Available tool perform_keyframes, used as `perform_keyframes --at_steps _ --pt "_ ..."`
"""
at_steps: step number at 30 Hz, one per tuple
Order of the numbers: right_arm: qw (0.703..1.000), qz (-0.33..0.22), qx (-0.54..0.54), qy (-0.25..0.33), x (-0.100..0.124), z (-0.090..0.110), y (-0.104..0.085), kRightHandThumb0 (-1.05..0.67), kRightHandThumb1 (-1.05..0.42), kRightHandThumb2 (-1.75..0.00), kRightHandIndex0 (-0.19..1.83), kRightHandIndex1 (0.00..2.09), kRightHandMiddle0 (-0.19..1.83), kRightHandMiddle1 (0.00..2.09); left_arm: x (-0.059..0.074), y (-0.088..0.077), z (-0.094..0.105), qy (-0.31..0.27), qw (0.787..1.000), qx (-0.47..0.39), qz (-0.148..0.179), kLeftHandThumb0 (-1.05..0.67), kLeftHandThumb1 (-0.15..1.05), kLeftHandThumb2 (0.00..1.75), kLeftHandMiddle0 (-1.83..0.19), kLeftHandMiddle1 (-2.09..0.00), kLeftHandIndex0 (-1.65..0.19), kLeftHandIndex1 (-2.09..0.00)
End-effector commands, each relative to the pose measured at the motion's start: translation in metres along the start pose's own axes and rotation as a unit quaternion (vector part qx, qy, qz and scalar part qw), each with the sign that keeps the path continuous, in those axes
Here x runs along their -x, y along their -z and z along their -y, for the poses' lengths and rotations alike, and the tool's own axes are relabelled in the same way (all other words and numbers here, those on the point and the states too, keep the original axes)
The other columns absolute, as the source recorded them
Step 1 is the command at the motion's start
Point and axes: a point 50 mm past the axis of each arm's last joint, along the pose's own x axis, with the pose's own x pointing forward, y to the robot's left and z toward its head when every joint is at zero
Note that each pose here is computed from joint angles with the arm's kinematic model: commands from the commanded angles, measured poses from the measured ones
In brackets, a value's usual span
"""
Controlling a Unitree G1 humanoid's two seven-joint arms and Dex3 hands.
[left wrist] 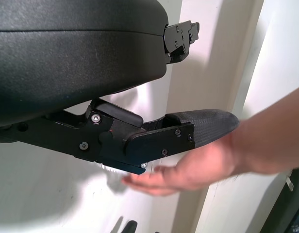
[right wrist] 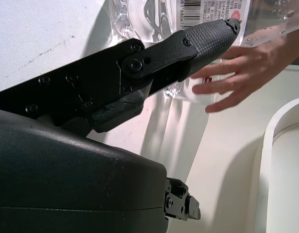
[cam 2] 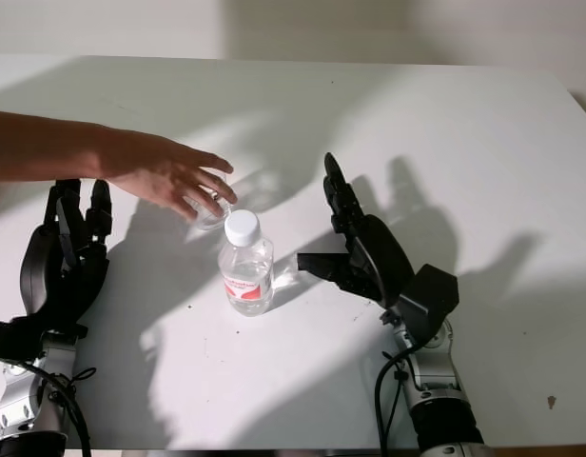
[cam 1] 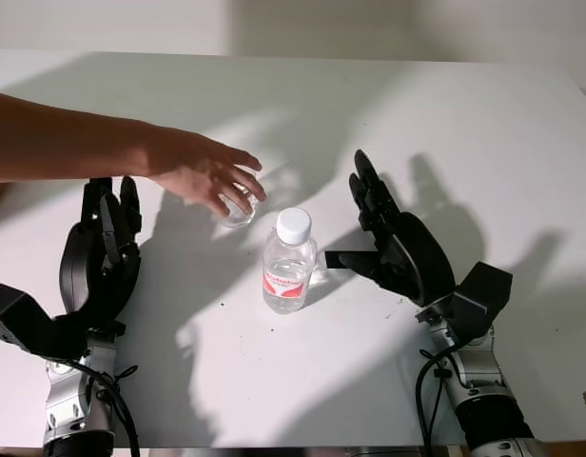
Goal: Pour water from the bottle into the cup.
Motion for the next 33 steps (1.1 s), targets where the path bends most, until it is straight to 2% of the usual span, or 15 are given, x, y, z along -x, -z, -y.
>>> perform_keyframes --at_steps 1,14,20,24,28,33 --pt "1.0 -0.015 -0.005 0.0 0.009 -0.004 0.009 -0.98 -0.98 -0.05 -0.19 0.0 -0.19 0.0 0.005 0.002 0.0 0.0 1.0 0.001 -0.004 -0.73 1.05 0.62 0.19 0.0 0.19 0.0" --pt "1.0 -0.02 0.001 -0.017 0.004 0.0 0.01 -0.99 -1.01 -0.06 -0.19 0.0 -0.19 0.0 0.001 0.004 -0.001 -0.002 1.0 0.0 -0.004 -0.73 1.05 0.62 0.19 0.0 0.19 0.0" --pt "0.995 -0.008 0.028 -0.093 0.0 0.021 -0.009 -0.94 -0.97 -0.05 -0.19 0.0 -0.19 0.0 -0.002 0.007 0.004 -0.008 1.0 0.006 -0.003 -0.74 1.05 0.63 0.19 0.0 0.19 0.0" --pt "0.984 0.004 0.041 -0.171 -0.006 0.031 -0.027 -0.91 -0.96 -0.05 -0.19 0.0 -0.19 0.0 -0.004 0.006 0.005 -0.002 1.0 0.004 0.0 -0.74 1.05 0.64 0.19 0.0 0.19 0.0" --pt "0.961 0.007 0.049 -0.27 -0.014 0.028 -0.045 -0.9 -0.95 -0.05 -0.19 0.0 -0.19 0.0 -0.007 0.004 0.005 0.004 1.0 0.004 0.003 -0.73 1.05 0.64 0.19 0.0 0.19 0.0" --pt "0.936 -0.001 0.049 -0.348 -0.023 0.017 -0.047 -0.96 -0.96 -0.05 -0.19 0.0 -0.19 0.0 -0.008 0.003 0.006 0.005 1.0 0.0 0.004 -0.73 1.05 0.63 0.19 0.0 0.19 0.0"
